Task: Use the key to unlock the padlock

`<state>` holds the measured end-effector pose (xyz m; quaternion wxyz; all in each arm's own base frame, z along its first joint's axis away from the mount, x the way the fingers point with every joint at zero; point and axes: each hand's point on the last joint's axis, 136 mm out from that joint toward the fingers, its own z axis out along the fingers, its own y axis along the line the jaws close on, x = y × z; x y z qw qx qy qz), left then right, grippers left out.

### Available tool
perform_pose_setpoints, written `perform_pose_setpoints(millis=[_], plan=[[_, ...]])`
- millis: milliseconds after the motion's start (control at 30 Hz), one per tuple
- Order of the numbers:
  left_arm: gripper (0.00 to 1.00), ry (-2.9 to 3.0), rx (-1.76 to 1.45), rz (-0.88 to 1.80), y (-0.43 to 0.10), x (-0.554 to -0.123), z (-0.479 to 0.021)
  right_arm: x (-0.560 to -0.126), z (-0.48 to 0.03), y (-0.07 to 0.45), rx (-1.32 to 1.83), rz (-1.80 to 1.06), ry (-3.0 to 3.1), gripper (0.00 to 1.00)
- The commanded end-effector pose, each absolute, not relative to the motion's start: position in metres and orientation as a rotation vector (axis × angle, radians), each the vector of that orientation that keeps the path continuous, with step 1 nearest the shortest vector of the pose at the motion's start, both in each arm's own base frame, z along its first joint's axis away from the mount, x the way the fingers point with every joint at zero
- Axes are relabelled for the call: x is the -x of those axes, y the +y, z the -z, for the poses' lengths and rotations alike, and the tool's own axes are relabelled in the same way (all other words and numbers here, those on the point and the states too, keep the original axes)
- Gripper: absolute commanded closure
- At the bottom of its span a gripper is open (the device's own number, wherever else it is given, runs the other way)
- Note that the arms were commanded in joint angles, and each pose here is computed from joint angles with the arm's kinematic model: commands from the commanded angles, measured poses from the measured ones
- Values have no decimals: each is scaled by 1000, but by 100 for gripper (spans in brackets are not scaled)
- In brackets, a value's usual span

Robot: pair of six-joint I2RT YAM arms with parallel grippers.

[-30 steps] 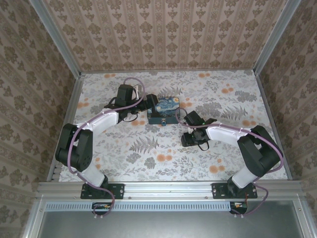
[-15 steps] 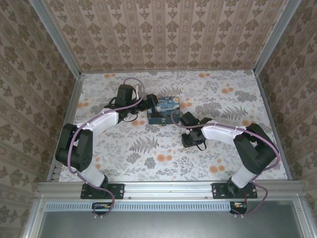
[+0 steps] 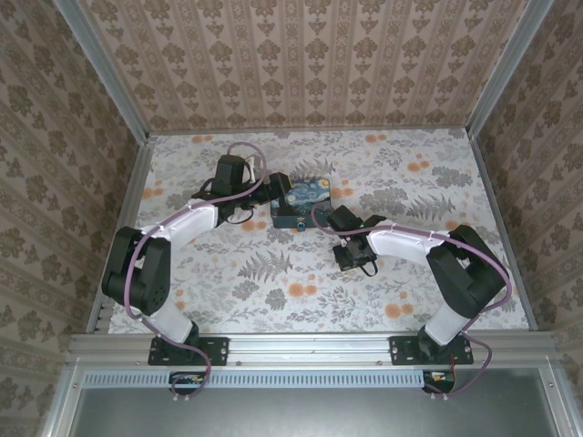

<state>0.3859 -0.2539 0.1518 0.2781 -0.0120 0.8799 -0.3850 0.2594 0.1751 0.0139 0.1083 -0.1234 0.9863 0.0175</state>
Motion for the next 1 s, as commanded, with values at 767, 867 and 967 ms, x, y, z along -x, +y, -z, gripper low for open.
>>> perform_pose_setpoints(millis=[767,867,967], plan=[[0,2292,70,1063,-250,-382,-191,-280,-114,225,3,-830,2596,100],[0,2279,97,1163,-259,-381,-198,-292,-133,231,-50,-914,2520,100],[0,2256,131,1274,-268,-379,-205,-304,-152,237,-87,-987,2446,100]])
